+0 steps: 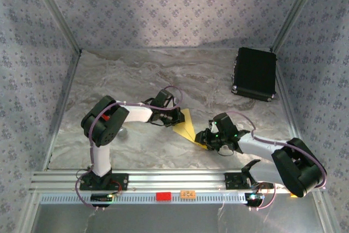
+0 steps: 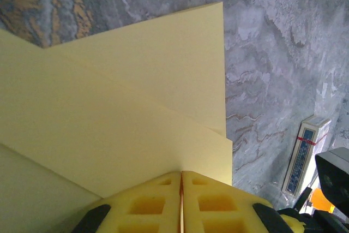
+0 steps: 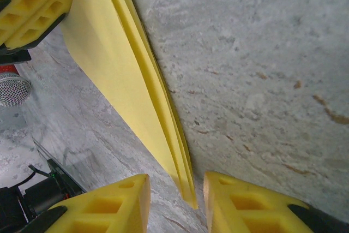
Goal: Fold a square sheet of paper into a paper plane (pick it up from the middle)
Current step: Turn over the paper at the center of the table.
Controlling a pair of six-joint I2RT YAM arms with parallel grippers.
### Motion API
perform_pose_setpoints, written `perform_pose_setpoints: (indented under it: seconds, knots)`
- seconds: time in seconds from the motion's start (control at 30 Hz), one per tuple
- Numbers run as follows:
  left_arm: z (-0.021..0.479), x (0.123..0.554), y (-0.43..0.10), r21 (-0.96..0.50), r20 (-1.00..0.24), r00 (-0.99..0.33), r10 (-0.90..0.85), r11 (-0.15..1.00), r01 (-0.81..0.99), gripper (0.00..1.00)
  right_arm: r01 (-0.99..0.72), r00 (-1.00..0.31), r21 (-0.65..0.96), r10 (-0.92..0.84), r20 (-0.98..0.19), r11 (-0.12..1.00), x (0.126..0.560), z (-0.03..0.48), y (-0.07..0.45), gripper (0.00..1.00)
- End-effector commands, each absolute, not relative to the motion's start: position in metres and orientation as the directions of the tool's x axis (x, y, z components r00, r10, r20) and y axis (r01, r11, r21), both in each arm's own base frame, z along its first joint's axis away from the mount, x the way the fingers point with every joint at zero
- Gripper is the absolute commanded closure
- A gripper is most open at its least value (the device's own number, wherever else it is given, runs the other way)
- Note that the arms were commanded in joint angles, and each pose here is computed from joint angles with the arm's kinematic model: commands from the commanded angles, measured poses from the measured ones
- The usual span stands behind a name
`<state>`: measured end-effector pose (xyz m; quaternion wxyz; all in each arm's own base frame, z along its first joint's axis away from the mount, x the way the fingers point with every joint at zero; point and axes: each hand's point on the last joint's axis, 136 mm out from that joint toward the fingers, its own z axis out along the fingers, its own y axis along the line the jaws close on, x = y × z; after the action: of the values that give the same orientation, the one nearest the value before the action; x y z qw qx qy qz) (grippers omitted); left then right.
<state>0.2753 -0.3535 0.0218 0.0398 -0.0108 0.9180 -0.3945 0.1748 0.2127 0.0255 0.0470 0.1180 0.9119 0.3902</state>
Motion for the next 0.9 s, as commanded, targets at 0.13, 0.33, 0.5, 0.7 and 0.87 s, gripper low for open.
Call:
perform_pose_setpoints:
  seconds: [0.13,0.33,0.5,0.7,0.87]
  knots:
    - [0.008,0.27,-0.341,-0.693,-0.031,-0.997,-0.068,0.721,-0.028,0.91,0.17,-0.972,0.741,0.233,0.019,0.649,0.175,0.027,0.219,0.67]
    - [0.007,0.27,-0.34,-0.693,-0.03,-0.997,-0.069,0.721,-0.029,0.91,0.138,-0.968,0.767,0.25,-0.031,0.627,0.186,0.037,0.222,0.64]
    - [0.009,0.27,-0.342,-0.696,-0.031,-0.997,-0.066,0.717,-0.026,0.91,0.109,-0.966,0.794,0.253,-0.058,0.598,0.195,0.044,0.225,0.62]
    - [0.01,0.27,-0.341,-0.697,-0.032,-0.997,-0.068,0.716,-0.026,0.91,0.085,-0.966,0.819,0.248,-0.072,0.567,0.203,0.05,0.229,0.62]
    - [0.011,0.271,-0.342,-0.7,-0.034,-0.997,-0.067,0.714,-0.024,0.91,0.091,-0.968,0.824,0.244,-0.059,0.559,0.205,0.048,0.231,0.64]
